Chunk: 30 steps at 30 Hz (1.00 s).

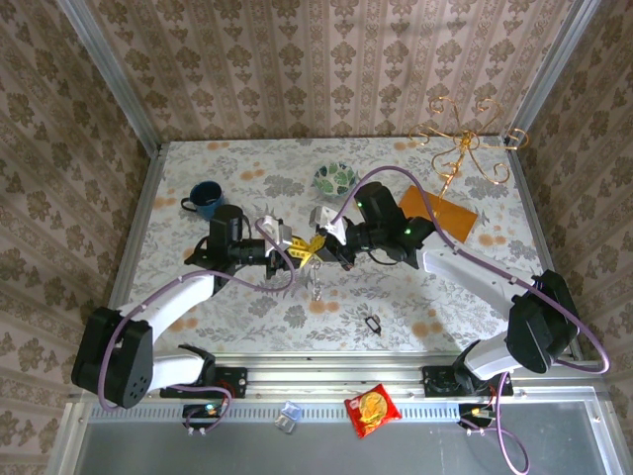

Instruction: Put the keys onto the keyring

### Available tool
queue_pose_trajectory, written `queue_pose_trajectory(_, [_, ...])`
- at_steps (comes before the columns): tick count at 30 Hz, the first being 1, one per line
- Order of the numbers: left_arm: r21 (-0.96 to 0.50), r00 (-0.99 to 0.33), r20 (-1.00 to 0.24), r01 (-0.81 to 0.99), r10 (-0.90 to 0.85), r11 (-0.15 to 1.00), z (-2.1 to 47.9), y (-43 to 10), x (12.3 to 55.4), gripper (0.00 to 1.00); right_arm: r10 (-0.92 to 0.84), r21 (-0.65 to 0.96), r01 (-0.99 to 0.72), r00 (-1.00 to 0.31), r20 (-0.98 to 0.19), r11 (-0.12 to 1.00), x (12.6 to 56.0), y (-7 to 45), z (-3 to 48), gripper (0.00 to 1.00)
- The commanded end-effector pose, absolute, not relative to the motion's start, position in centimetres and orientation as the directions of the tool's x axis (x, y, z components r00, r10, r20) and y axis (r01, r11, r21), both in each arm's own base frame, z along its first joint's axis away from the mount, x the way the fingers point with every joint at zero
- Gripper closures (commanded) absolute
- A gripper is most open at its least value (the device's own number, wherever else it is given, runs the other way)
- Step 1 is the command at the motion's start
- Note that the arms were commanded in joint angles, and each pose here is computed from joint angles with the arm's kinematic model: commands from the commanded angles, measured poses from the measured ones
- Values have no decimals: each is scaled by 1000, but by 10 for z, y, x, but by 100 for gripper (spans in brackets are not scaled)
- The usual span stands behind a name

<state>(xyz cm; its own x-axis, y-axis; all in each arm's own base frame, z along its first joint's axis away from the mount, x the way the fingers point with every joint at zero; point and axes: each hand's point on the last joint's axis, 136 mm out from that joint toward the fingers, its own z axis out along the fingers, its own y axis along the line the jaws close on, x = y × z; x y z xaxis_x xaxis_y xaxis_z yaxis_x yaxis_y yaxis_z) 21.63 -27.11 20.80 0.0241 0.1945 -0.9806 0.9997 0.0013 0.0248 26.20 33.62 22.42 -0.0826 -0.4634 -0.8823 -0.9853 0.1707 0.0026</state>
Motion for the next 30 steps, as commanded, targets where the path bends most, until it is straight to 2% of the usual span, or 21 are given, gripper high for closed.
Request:
queue_pose_trajectory(1, [29, 35, -987, 999, 159, -39, 214, -274, 210, 87, -428, -22, -991, -36, -903, 128, 256, 348, 233, 100])
queue_pose_trajectory(5, [43, 48, -989, 998, 137, -38, 219, -274, 210, 100, -448, -15, -991, -46, -893, 132, 256, 346, 226, 100])
queue_pose_trajectory(9, [62, 64, -992, 998, 106, -26, 224, -274, 210, 100, -475, -18, -988, -59, -878, 156, 256, 340, 219, 100])
queue_pose_trajectory(10, [66, 67, -993, 998, 99, -19, 226, -274, 210, 100, -480, -21, -986, -62, -875, 165, 257, 338, 219, 96])
queue_pose_trajectory(11, [69, 70, -993, 998, 97, -13, 226, -273, 210, 100, -479, -27, -984, -63, -876, 178, 258, 336, 221, 85])
queue_pose_trajectory(13, [80, 80, -992, 997, 101, -2, 225, -272, 211, 100, -472, -34, -979, -65, -879, 199, 260, 330, 224, 73])
queue_pose_trajectory(16, [102, 101, -989, 995, 109, 10, 223, -271, 211, 100, -453, -63, -975, -43, -890, 215, 259, 317, 233, 64])
queue_pose_trajectory(23, [199, 196, -970, 980, 147, 5, 216, -275, 203, 100, -506, -234, -950, 101, -857, 207, 253, 293, 221, 64])
queue_pose_trajectory(30, [317, 313, -937, 949, 156, -4, 216, -275, 198, 100, -480, -266, -945, 148, -865, 189, 253, 300, 228, 71])
